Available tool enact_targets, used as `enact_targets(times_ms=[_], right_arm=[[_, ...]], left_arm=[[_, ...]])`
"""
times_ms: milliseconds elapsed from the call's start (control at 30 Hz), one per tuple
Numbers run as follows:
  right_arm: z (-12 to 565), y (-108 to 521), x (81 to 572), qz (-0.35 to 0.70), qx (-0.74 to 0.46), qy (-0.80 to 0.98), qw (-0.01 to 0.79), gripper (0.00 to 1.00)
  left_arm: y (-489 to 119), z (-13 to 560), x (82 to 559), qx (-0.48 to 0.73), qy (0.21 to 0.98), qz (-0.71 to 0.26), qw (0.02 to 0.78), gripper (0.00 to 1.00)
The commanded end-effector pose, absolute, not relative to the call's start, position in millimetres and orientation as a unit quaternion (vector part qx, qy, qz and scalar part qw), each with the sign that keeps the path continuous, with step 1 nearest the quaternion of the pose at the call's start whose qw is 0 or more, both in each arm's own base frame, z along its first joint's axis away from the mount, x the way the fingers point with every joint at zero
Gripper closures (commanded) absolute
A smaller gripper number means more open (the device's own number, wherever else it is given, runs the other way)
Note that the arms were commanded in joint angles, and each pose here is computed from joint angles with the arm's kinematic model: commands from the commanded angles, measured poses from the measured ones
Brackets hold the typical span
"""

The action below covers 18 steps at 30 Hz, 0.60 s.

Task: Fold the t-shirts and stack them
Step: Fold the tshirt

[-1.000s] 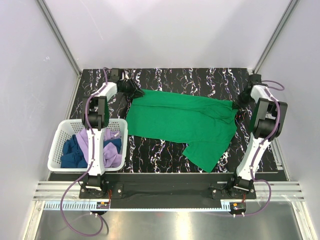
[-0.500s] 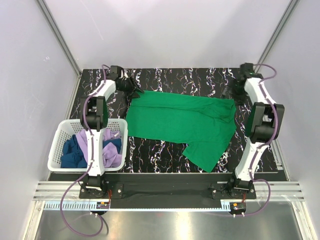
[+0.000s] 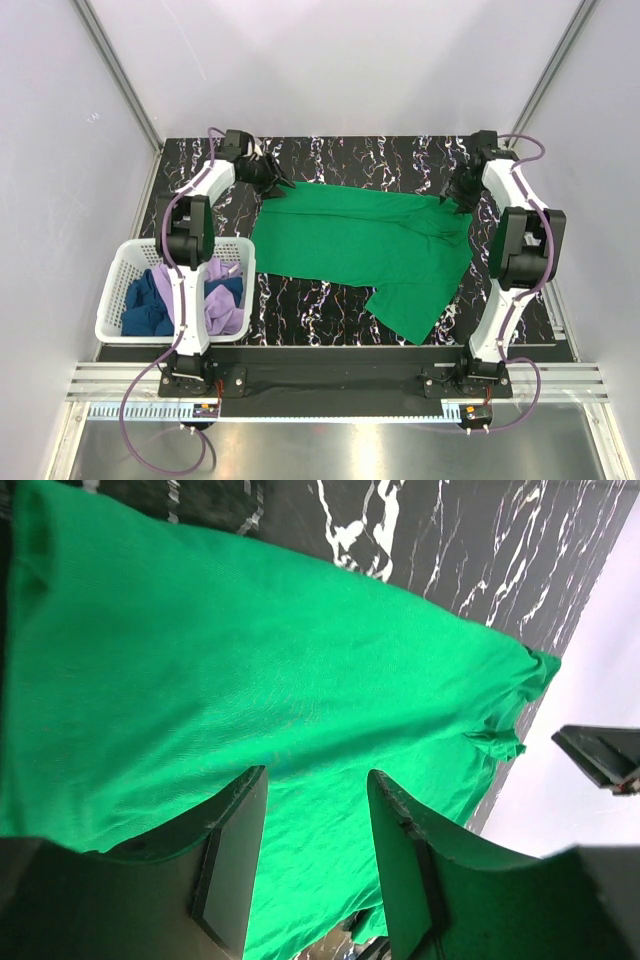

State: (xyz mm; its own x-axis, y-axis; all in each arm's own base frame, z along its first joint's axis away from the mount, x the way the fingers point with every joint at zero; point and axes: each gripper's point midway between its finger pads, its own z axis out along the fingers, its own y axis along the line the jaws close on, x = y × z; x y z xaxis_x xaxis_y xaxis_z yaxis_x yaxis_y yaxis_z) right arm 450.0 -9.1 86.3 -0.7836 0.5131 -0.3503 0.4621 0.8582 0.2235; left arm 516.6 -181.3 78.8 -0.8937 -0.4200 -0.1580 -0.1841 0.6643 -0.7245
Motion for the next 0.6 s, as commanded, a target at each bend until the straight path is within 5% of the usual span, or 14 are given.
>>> enact_targets(times_ms=[0,567], right_arm=[[76.3,-8.4,456.3,0.076,0.294,0.934,0.188,0.51],[50.9,22.2,397.4,0.123,0.293,0.941,0.121,0.56]], left_arm=[[-191.6,112.3,519.7,-0.145,0.886,-0.4,0.186,0.5],[-192.6,107.2,520.1,-0.145,0.886,-0.402,0.181,0.5]])
